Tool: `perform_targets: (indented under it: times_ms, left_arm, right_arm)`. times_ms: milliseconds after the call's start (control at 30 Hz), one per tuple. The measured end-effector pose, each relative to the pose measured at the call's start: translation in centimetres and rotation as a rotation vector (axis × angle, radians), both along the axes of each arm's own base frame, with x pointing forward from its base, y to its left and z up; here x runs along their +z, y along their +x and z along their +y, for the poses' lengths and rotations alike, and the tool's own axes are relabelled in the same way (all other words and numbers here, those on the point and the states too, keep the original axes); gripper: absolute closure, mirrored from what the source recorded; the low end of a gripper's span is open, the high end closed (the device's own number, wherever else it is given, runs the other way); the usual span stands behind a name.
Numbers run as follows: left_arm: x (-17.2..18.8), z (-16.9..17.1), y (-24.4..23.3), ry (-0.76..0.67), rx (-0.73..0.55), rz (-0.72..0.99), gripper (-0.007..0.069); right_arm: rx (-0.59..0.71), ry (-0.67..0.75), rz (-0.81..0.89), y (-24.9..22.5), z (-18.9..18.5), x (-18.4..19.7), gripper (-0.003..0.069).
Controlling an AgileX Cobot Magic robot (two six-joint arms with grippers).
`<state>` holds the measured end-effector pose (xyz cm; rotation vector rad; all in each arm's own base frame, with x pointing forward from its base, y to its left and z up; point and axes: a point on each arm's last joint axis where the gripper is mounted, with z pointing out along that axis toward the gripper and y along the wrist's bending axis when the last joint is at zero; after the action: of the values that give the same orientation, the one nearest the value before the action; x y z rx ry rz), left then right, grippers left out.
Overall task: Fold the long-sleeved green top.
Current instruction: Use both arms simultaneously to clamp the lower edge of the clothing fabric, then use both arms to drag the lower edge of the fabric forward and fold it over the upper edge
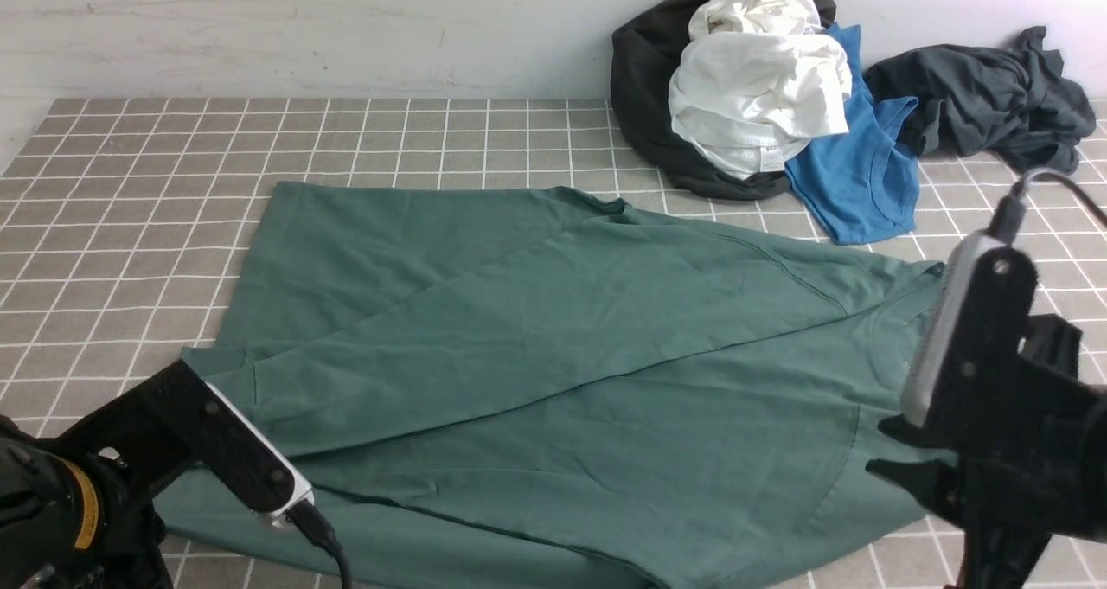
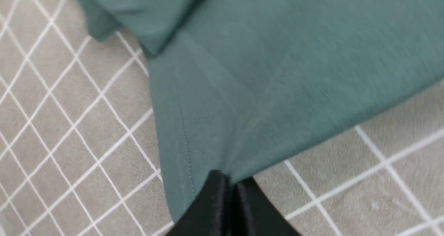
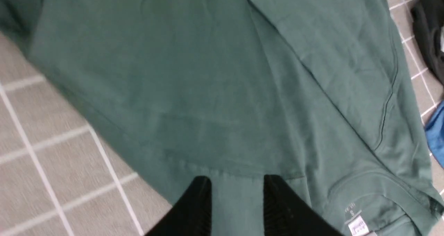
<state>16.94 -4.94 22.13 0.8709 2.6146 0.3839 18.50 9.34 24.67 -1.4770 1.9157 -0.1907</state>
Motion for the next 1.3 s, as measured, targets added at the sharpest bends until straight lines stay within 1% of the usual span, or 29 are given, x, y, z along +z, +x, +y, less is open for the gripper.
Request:
perform_targets:
  times_ms: [67, 133, 200, 233, 333, 400, 467, 567, 600, 633, 667, 700, 733, 800, 967, 1033, 1100, 1167, 1233, 1300]
  left_arm:
    - [0.1, 0.0, 0.0, -0.002, 0.008, -0.001, 0.0630]
    - [0.1, 0.0, 0.0, -0.004, 0.012, 0.001, 0.0630]
    - [0.1, 0.0, 0.0, -0.005, 0.013, 0.001, 0.0630]
    - [0.1, 0.0, 0.0, -0.005, 0.013, 0.001, 0.0630]
    - [0.1, 0.0, 0.0, -0.006, 0.014, 0.001, 0.0630]
    - [0.1, 0.0, 0.0, -0.006, 0.014, 0.001, 0.0630]
    - [0.1, 0.0, 0.0, -0.006, 0.014, 0.001, 0.0630]
    - [0.1, 0.0, 0.0, -0.013, 0.023, 0.002, 0.0630]
    - [0.1, 0.0, 0.0, -0.013, 0.024, 0.002, 0.0630]
    - [0.0, 0.0, 0.0, -0.015, 0.027, 0.002, 0.0630]
    - [0.1, -0.1, 0.0, -0.028, 0.046, 0.003, 0.0630]
    - [0.0, -0.1, -0.1, -0.031, 0.049, 0.003, 0.0630]
    - [0.2, -0.1, 0.0, -0.046, 0.078, 0.001, 0.0630]
    - [0.8, -0.2, 0.2, -0.063, 0.120, -0.007, 0.0630]
    - [2.7, -0.3, 0.6, -0.078, 0.192, 0.000, 0.0630]
    - [3.6, -0.3, 0.4, -0.073, 0.219, 0.041, 0.0629]
    - [3.8, -0.4, 0.2, -0.072, 0.224, 0.073, 0.0629]
    - [3.9, -0.4, -0.4, -0.065, 0.225, 0.146, 0.0629]
    - [3.8, -0.5, -0.6, -0.062, 0.209, 0.173, 0.0628]
    - [3.9, -0.4, -0.3, -0.064, 0.210, 0.168, 0.0626]
  right_arm:
    - [0.048, -0.127, 0.028, 1.0, 0.0, -1.6, 0.0344]
    - [0.093, -0.234, 0.073, 2.0, 0.2, -3.6, 0.0302]
    - [0.131, -0.312, 0.109, 2.8, 0.3, -5.3, 0.0283]
    - [0.138, -0.324, 0.110, 2.9, 0.3, -5.5, 0.0282]
    - [0.179, -0.413, 0.175, 4.0, 0.6, -8.6, 0.0286]
    - [0.187, -0.434, 0.196, 4.3, 0.7, -9.8, 0.0307]
    - [0.184, -0.440, 0.203, 4.4, 0.7, -10.1, 0.0325]
    - [0.155, -0.409, 0.178, 4.9, 0.9, -10.1, 0.0439]
    - [0.156, -0.410, 0.178, 4.9, 0.9, -10.1, 0.0439]
    - [0.138, -0.398, 0.179, 4.9, 0.9, -10.1, 0.0480]
    - [0.103, -0.375, 0.179, 4.9, 0.9, -10.0, 0.0552]
    - [0.092, -0.368, 0.179, 4.9, 0.9, -9.9, 0.0570]
    - [0.052, -0.341, 0.177, 4.9, 0.9, -9.7, 0.0627]
    - [0.003, -0.307, 0.167, 4.9, 0.9, -9.3, 0.0657]
    - [-0.132, -0.257, 0.170, 5.0, 0.6, -8.3, 0.0663]
    - [-0.248, -0.232, 0.194, 5.1, 0.3, -7.2, 0.0662]
    - [-0.305, -0.229, 0.210, 5.1, 0.1, -6.5, 0.0662]
    - [-0.380, -0.221, 0.247, 4.9, -0.2, -5.4, 0.0662]
    - [-0.413, -0.231, 0.279, 4.6, -0.4, -4.6, 0.0662]
    - [-0.410, -0.226, 0.277, 4.9, -0.2, -4.2, 0.0662]
